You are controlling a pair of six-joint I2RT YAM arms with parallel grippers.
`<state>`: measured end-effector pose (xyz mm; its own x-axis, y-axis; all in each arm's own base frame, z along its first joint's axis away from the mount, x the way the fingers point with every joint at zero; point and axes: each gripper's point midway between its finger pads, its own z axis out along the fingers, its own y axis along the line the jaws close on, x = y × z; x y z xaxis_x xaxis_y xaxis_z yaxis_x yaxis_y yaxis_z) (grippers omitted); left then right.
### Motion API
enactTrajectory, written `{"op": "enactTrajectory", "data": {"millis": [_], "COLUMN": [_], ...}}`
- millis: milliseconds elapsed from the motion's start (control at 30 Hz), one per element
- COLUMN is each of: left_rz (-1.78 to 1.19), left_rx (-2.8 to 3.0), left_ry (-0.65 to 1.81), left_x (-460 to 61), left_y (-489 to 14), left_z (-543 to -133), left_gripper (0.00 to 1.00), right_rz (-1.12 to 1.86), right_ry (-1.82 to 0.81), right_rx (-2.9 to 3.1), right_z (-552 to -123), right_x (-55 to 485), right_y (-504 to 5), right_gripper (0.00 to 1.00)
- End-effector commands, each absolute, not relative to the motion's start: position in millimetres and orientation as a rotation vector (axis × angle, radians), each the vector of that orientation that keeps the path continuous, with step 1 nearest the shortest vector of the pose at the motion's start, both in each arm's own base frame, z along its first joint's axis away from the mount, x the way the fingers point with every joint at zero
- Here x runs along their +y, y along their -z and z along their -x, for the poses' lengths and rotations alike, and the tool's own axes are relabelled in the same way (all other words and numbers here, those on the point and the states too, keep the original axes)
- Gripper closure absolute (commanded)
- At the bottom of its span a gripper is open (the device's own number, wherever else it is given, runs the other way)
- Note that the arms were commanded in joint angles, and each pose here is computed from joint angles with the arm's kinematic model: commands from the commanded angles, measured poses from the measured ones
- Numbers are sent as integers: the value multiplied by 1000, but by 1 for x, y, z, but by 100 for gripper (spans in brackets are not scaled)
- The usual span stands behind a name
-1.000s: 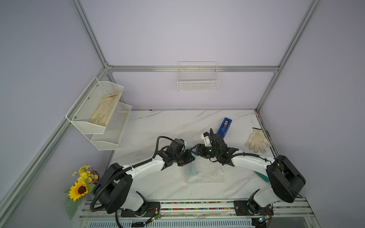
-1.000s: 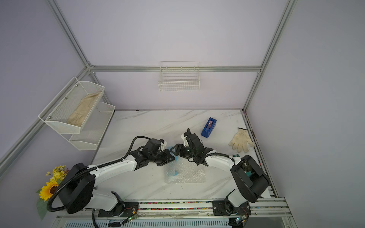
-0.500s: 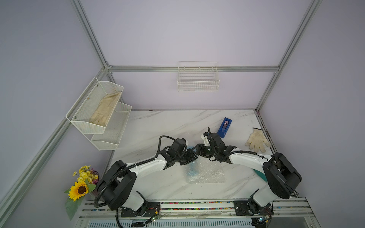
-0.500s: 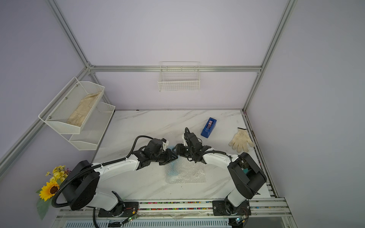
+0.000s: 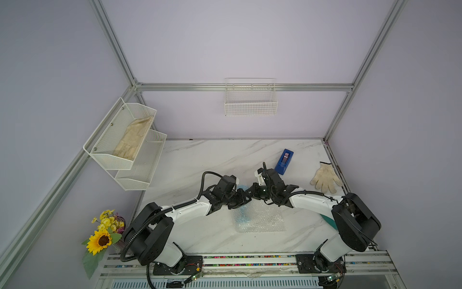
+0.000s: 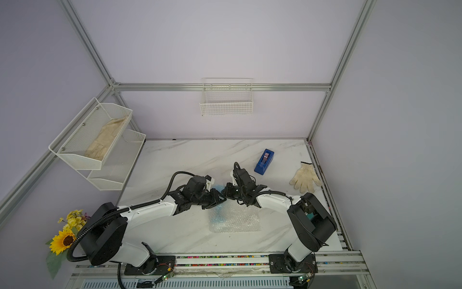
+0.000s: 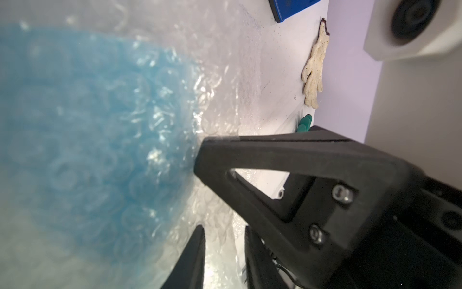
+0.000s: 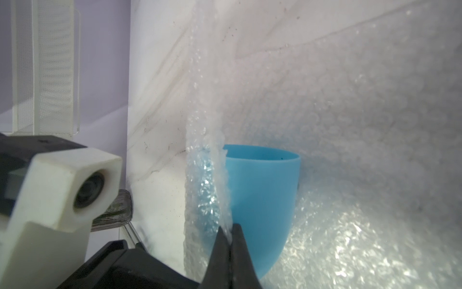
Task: Wrap wine glasses in bubble wrap
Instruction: Wrap the wine glass in bubble wrap.
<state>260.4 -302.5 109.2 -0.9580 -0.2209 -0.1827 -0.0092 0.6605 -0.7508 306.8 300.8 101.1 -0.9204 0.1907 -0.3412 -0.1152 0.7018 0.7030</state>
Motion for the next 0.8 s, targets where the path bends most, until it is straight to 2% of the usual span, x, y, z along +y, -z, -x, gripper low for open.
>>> {"op": "enactTrajectory", "data": {"millis": [0, 233, 400, 633, 700, 767], "left_rz": [57, 50, 68, 24, 25, 22], "left_rx": [2478, 2445, 2439, 2477, 2493, 2498], "left_ry": [1224, 1133, 1065, 1003, 983, 989], "left_x": [-311, -290, -274, -265, -262, -261], "left_y": [-175, -202, -198, -181, -174, -168], "left_z": [-270, -268, -271, -277, -281, -286], "left_gripper": [60, 47, 40, 15, 2, 0], "right_rz": [-78, -120, -155, -160, -162, -167], "right_ry": [-1052, -1009, -971, -951, -945, -937], "right_rx": [2542, 2575, 2574, 2571, 2580, 2581], "right_z": [-300, -288, -284, -293, -292, -293], "right_x": [292, 278, 268, 264, 264, 263], "right_y": [-97, -84, -79, -70, -65, -61], "right_gripper": [100, 100, 100, 100, 100, 100]}}
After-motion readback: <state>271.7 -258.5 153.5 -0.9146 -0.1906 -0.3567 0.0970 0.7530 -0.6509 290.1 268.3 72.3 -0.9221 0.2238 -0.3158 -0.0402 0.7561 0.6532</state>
